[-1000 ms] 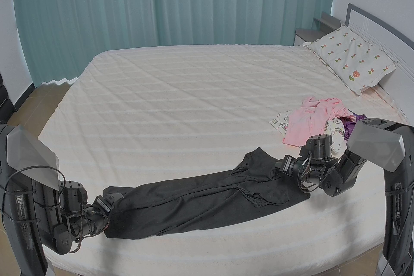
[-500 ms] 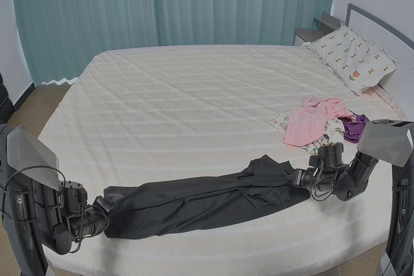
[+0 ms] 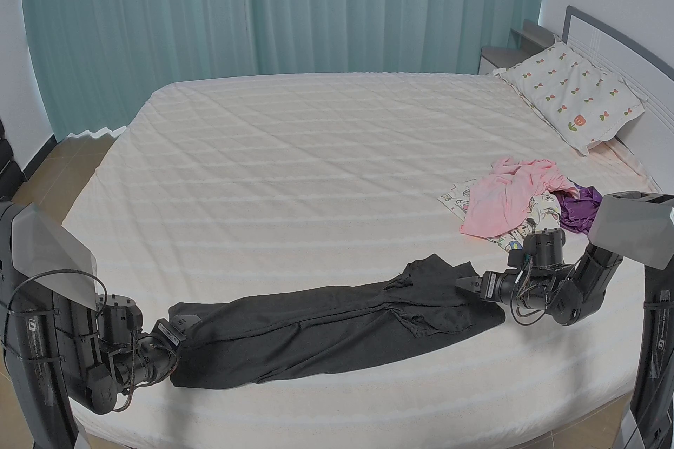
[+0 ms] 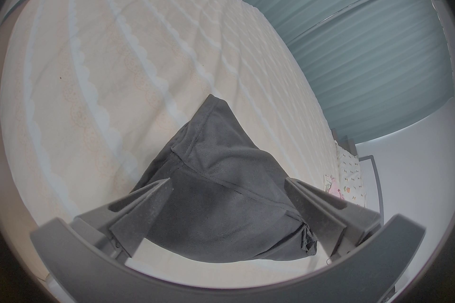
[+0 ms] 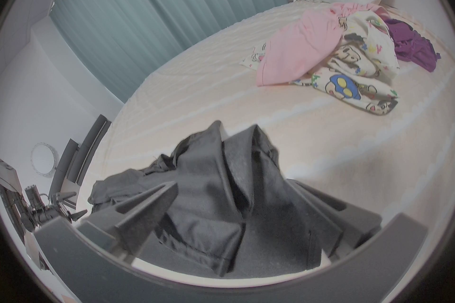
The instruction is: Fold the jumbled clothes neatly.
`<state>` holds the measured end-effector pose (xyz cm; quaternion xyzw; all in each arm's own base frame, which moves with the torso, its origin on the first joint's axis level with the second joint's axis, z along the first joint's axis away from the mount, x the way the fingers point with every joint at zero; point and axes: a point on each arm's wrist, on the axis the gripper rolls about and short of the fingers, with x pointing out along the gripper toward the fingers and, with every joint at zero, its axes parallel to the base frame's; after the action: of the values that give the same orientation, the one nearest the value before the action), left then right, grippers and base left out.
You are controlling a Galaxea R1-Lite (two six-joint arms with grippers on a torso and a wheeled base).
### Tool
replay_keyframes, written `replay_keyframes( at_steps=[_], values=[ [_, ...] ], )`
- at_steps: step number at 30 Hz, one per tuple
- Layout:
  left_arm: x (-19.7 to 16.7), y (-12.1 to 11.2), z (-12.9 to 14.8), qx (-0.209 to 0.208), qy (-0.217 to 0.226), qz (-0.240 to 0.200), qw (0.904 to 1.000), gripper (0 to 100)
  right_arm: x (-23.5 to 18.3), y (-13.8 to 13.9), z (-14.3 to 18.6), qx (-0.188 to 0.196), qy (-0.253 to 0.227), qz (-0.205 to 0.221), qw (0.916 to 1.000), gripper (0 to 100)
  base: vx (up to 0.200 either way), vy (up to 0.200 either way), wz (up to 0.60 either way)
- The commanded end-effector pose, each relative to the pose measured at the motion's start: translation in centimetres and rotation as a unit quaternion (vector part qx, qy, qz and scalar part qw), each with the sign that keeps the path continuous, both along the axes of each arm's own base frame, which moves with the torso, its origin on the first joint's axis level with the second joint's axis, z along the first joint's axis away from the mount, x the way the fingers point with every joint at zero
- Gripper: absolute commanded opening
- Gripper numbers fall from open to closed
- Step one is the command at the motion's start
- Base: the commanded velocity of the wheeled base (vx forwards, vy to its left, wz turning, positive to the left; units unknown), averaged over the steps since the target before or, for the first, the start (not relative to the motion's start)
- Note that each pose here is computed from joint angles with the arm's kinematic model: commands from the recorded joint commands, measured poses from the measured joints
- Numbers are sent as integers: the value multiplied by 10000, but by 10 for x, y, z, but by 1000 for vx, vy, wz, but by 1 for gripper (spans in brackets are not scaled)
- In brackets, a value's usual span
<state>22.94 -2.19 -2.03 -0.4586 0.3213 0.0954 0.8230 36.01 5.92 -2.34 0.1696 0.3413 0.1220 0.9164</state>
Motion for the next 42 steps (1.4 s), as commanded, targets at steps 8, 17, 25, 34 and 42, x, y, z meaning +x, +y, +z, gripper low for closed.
replay_keyframes(
  at_steps=[8,17,25,34,42],
  values=[
    [4,0,-1,25,-97,-2,9999,100,5,12,18,428,-432,-134,9981,100,0,0,0],
    [36,6,1,418,-694,529,9953,100,8,14,5,406,-310,-142,9986,100,0,0,0],
    [56,11,-19,960,-689,801,9898,100,8,14,3,404,-279,-136,9987,100,0,0,0],
    [47,9,-22,1070,-492,652,9909,100,9,13,2,406,-286,-144,9987,100,0,0,0],
    [34,9,-25,1111,-228,619,9916,0,9,13,3,403,-295,-150,9986,100,0,0,0]
  ],
)
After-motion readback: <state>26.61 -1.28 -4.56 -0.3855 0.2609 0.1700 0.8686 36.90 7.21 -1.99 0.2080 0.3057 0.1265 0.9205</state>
